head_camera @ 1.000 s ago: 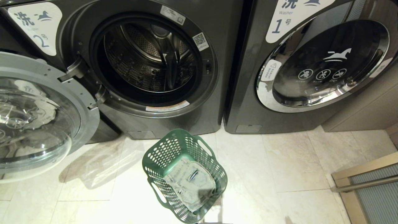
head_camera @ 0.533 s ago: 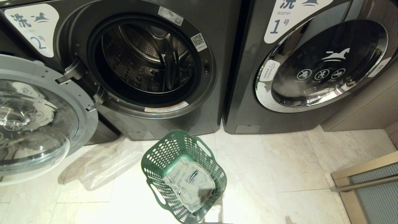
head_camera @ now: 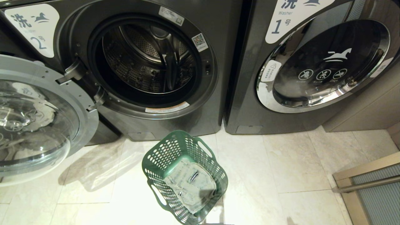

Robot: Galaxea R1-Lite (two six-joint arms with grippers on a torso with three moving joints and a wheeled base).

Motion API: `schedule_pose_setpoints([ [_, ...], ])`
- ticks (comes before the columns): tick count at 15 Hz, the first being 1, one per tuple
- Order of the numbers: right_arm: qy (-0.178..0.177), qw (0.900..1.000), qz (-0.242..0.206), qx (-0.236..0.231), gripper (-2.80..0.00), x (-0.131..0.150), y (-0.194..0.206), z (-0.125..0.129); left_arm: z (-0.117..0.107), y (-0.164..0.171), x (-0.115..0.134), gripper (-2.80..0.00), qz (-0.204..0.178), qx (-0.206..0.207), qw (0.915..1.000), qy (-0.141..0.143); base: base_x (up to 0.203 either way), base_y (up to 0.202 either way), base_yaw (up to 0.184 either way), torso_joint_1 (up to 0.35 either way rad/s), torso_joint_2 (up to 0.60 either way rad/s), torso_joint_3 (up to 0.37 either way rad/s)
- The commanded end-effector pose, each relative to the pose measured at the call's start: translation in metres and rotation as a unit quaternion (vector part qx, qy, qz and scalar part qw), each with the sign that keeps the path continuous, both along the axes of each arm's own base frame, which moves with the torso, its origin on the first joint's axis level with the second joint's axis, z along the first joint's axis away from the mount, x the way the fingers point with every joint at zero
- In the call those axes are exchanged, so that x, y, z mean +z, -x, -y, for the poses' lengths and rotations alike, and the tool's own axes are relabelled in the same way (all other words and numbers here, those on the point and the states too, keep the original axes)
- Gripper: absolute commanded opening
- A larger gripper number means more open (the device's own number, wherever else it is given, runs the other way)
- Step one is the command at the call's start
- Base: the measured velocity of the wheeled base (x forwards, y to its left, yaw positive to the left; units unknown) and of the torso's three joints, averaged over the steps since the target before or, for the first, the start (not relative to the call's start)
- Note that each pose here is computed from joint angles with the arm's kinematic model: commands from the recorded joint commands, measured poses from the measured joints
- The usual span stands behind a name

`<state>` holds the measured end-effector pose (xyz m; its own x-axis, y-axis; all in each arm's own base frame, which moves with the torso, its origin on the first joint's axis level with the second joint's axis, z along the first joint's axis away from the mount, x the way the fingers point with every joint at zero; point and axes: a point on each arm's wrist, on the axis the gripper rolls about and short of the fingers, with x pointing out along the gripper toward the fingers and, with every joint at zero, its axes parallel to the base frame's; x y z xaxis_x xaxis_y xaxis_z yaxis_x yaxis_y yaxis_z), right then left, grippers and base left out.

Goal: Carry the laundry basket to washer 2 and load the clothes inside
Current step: Place the clothes into the washing machine

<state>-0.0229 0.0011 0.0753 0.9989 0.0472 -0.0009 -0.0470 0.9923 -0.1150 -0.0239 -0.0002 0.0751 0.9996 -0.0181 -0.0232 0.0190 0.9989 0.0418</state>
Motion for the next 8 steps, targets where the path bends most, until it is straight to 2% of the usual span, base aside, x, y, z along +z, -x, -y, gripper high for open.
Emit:
schedule_pose_setpoints([
  [1,0.001,1.000,0.000,0.000,-2.80,0.0000,-0.0001,0.0000,0.0000,-0.0001,0.0000,-2.80,-0.001,0.000,1.0000,0.000,0.000,0.000,0.000,0.000,0.00,0.000],
  [8,0.001,1.000,0.000,0.000,-2.80,0.0000,-0.0001,0.0000,0.0000,-0.0001,0.0000,-2.80,-0.001,0.000,1.0000,0.000,0.000,0.000,0.000,0.000,0.00,0.000],
])
